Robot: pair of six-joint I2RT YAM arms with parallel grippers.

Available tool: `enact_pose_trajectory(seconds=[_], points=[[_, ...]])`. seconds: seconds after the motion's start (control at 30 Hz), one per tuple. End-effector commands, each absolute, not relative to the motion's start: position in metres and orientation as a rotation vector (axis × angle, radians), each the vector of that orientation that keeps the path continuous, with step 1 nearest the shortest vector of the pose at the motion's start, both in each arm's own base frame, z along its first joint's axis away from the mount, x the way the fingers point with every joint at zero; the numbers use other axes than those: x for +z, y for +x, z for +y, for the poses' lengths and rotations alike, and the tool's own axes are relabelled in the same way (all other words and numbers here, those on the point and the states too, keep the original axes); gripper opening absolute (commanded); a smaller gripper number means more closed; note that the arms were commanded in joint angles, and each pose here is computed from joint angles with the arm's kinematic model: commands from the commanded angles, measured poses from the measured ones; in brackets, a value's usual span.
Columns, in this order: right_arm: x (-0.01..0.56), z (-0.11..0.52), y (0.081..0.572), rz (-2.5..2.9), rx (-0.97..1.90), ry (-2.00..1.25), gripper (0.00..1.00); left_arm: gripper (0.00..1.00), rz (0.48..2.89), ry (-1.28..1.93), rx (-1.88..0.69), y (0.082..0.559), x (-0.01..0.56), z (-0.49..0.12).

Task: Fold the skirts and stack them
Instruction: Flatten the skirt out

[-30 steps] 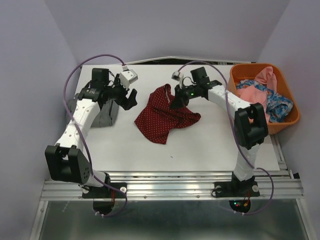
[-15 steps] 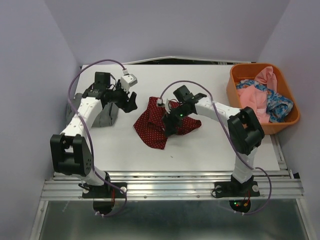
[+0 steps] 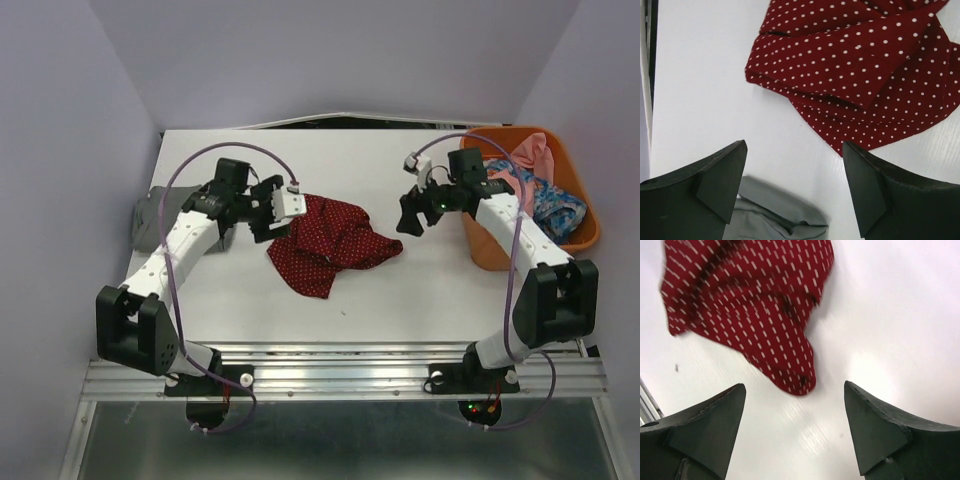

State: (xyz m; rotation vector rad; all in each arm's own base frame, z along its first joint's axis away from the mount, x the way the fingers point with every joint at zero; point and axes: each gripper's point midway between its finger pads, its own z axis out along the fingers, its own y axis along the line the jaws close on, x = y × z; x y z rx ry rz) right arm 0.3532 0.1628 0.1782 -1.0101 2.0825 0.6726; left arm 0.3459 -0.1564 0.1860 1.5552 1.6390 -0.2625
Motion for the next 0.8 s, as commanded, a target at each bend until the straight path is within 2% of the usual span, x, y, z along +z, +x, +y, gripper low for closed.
enact_pose_trajectory(seconds=[0.0,0.13,0.37,0.77], points=[[0.124,0.120,0.326,2.277,0.585,-0.996,0.84,0.88,1.497,1.768,-0.108,0.338,0.169,-0.169],[0.100,0.108,0.319,2.324,0.575,-0.987,0.83,0.88,1.399,1.883,-0.068,0.331,0.158,-0.196],[0.063,0.109,0.323,2.369,0.615,-0.932,0.83,0.88,1.391,1.940,-0.035,0.337,0.136,-0.213],[0.052,0.136,0.322,2.339,0.790,-0.800,0.80,0.88,1.341,2.015,-0.063,0.322,0.113,-0.238]])
